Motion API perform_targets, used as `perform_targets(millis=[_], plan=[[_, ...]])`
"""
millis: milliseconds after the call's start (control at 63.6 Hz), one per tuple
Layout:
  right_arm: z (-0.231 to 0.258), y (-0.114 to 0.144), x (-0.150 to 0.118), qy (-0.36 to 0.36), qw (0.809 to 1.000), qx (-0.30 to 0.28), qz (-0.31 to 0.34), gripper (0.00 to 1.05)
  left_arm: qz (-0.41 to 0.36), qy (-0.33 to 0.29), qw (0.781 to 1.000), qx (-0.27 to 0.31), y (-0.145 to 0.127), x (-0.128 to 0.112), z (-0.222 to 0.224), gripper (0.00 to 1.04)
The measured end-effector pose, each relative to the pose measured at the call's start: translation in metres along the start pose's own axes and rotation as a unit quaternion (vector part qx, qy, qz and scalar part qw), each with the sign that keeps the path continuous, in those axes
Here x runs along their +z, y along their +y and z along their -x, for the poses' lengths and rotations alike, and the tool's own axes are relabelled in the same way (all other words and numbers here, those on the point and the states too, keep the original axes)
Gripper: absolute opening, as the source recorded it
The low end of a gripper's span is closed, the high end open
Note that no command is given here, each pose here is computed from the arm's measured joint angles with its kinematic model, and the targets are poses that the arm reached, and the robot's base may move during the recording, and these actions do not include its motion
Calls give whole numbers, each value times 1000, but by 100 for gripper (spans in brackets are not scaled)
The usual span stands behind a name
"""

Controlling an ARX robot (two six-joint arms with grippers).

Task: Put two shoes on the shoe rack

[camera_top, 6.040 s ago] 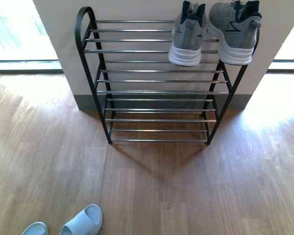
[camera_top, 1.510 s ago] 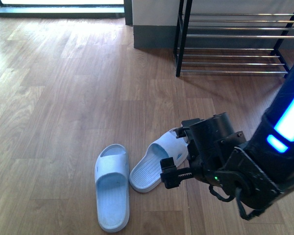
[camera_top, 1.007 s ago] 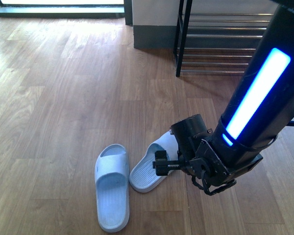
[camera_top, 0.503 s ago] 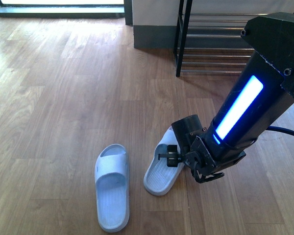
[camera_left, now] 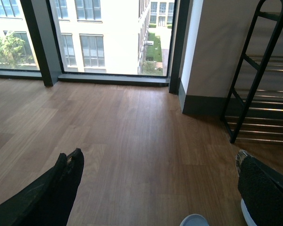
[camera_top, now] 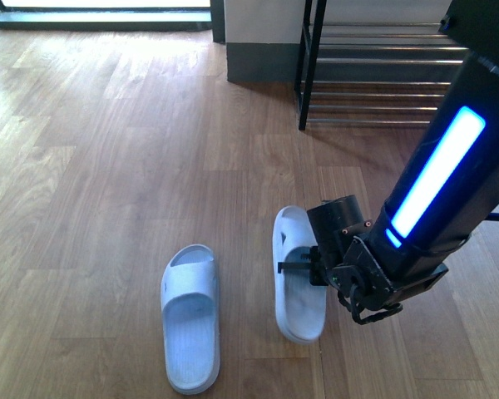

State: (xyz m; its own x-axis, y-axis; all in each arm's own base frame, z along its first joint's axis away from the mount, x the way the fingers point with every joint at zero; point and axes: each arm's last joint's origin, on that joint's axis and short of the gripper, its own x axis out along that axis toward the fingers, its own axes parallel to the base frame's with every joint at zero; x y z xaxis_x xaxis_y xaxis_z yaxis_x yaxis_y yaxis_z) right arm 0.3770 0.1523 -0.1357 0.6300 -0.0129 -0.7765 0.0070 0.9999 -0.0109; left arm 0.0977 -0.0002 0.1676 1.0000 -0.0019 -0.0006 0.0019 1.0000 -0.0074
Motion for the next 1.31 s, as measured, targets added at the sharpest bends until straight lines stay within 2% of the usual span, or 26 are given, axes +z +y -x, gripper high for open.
perform_targets(millis=[126, 283, 456, 676, 896, 1305], plan=[[36, -12, 26, -43, 999, 7, -1, 1, 0, 0, 1000, 0, 0, 0, 0, 95], [93, -44, 58, -98, 995, 2, -6, 1, 0, 0, 1000, 0, 0, 0, 0, 95], [154, -84, 75, -131, 991, -10, -16, 1, 0, 0, 1000, 0, 0, 0, 0, 95], [227, -119, 92, -175, 984, 2, -34, 1, 0, 0, 1000, 0, 0, 0, 0, 95], [279, -130, 93, -222, 974, 33, -30, 1, 0, 0, 1000, 0, 0, 0, 0, 95], [280, -131, 92, -220, 974, 32, -30, 1, 0, 0, 1000, 0, 0, 0, 0, 95]])
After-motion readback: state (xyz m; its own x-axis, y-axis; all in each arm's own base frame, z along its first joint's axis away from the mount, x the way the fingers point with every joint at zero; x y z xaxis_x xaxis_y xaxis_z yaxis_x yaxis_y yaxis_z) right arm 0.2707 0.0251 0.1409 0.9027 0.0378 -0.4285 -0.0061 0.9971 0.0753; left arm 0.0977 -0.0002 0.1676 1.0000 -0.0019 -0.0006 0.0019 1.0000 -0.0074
